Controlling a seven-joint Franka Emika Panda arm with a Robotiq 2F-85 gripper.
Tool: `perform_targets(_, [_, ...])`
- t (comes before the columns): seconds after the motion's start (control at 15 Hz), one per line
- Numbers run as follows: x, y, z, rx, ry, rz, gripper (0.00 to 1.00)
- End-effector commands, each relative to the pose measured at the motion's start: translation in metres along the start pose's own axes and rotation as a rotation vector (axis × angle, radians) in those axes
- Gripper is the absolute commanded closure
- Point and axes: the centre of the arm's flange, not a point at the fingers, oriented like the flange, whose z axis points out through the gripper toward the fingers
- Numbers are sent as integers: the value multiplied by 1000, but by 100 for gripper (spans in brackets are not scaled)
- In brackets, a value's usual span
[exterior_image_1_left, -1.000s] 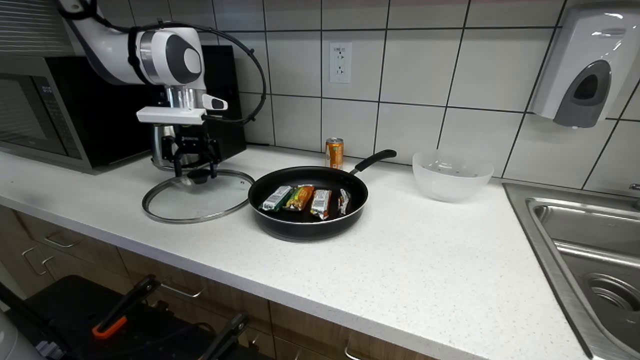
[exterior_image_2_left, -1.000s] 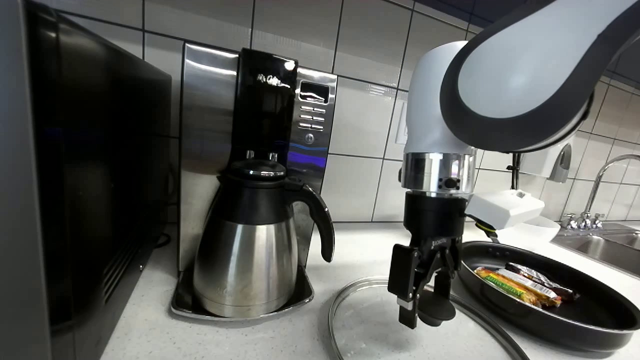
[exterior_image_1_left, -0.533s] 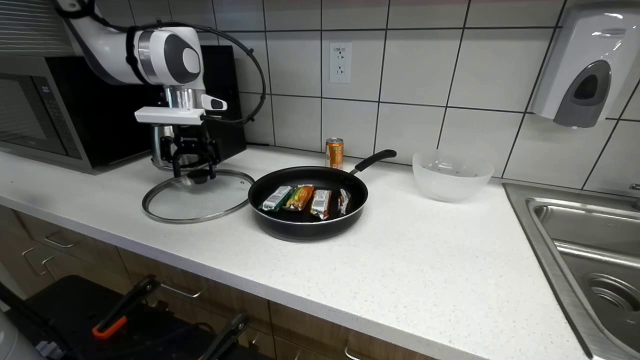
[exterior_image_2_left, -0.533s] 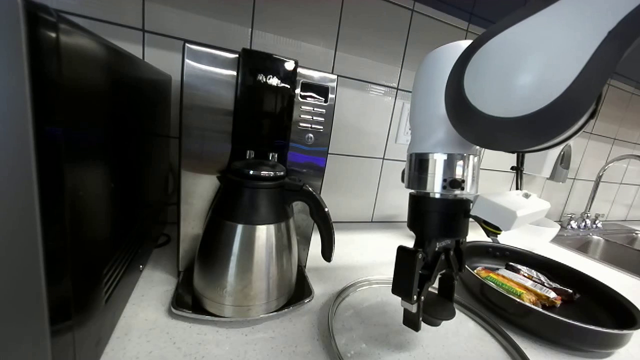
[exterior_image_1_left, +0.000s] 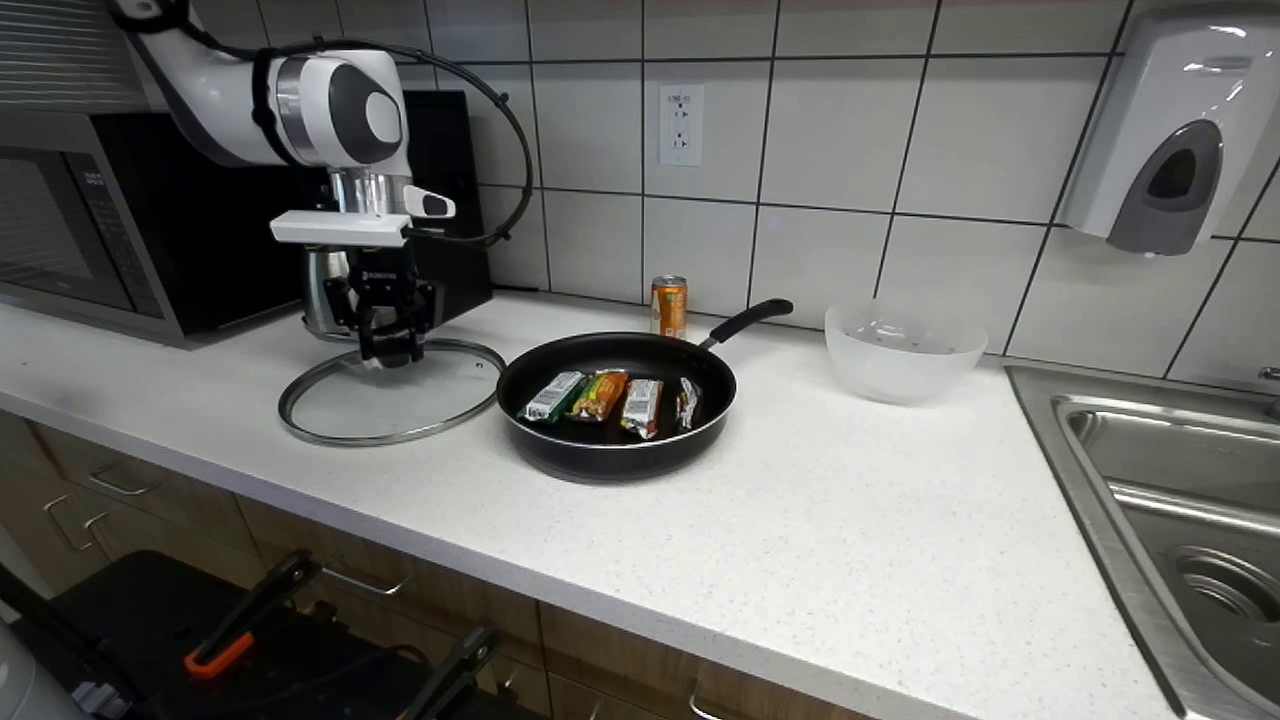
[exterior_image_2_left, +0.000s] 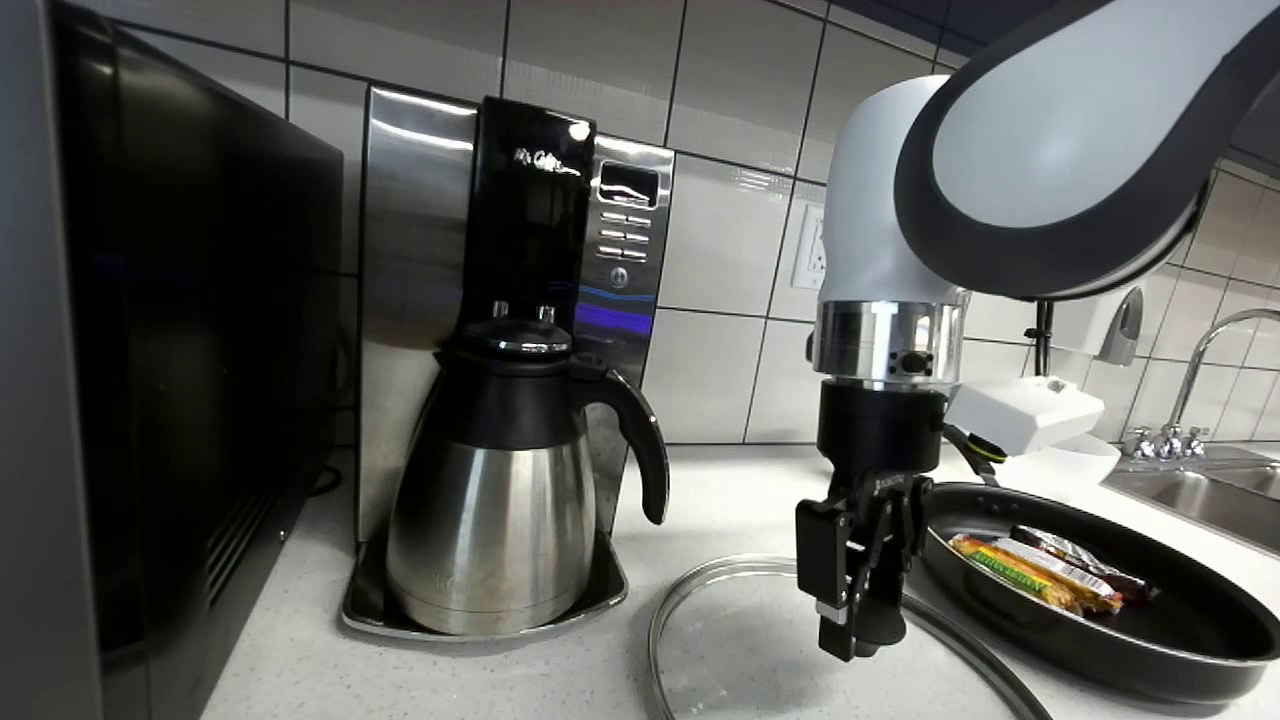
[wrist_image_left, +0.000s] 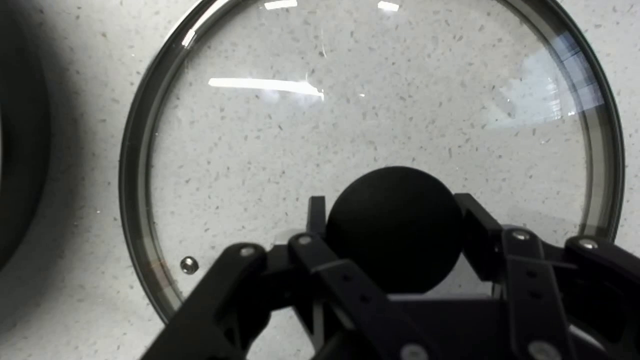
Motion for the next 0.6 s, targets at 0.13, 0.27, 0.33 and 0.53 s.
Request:
perform_targets(0.13, [-11, -4, -27, -7, 12, 3, 61])
perform_targets(0.27, [-11, -5, -36, -11, 14, -5, 61])
perform_targets(0.33, [-12, -5, -41, -9, 19, -8, 61])
perform_targets(0.53, [-15, -6, -56, -7, 31, -16, 61])
